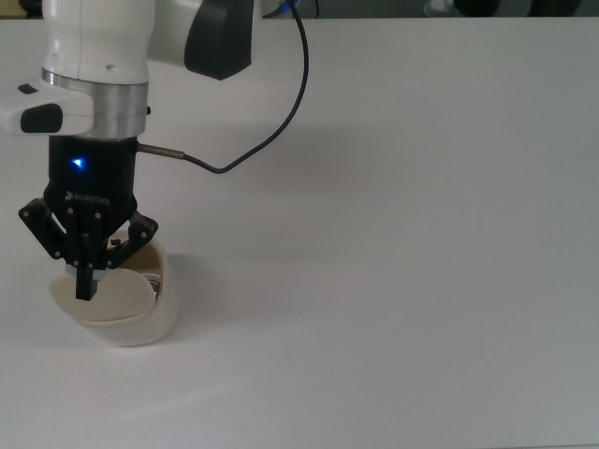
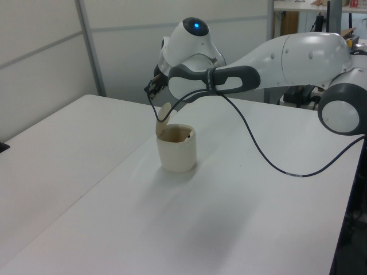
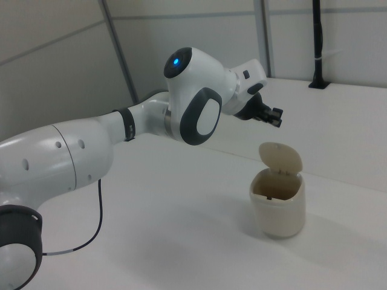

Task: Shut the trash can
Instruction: 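Push the open lid over and down onto the can's rim with the gripper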

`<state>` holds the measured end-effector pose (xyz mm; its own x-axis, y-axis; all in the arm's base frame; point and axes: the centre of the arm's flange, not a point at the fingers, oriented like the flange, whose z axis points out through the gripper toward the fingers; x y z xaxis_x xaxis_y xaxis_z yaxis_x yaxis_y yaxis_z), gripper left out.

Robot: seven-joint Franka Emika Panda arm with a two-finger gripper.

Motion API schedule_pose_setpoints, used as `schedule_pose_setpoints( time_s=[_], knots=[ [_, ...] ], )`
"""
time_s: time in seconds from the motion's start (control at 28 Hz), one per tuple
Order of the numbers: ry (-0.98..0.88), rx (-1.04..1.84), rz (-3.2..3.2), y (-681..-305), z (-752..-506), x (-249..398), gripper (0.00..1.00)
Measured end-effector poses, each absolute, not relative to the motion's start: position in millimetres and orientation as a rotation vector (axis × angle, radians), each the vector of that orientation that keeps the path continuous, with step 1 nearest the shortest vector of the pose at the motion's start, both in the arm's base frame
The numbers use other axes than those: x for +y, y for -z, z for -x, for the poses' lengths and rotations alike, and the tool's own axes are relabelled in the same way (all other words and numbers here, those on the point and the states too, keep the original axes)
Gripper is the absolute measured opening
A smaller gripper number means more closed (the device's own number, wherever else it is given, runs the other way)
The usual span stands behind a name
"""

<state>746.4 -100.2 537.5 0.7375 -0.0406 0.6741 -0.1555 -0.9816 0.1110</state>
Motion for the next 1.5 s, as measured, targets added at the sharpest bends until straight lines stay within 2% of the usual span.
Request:
schedule_pose_setpoints(
  time_s=[0.29, 0.61, 1.11, 1.5],
  knots=[
    [-1.035, -0.122, -2.782, -525.7, -746.4, -100.7, 0.01],
    [-0.82, -0.018, -2.829, -490.5, -738.9, -114.9, 0.01],
    [-0.542, 0.044, -2.892, -499.7, -711.9, -150.1, 0.01],
    [-0.41, 0.105, -2.925, -482.0, -704.2, -151.6, 0.01]
  ],
)
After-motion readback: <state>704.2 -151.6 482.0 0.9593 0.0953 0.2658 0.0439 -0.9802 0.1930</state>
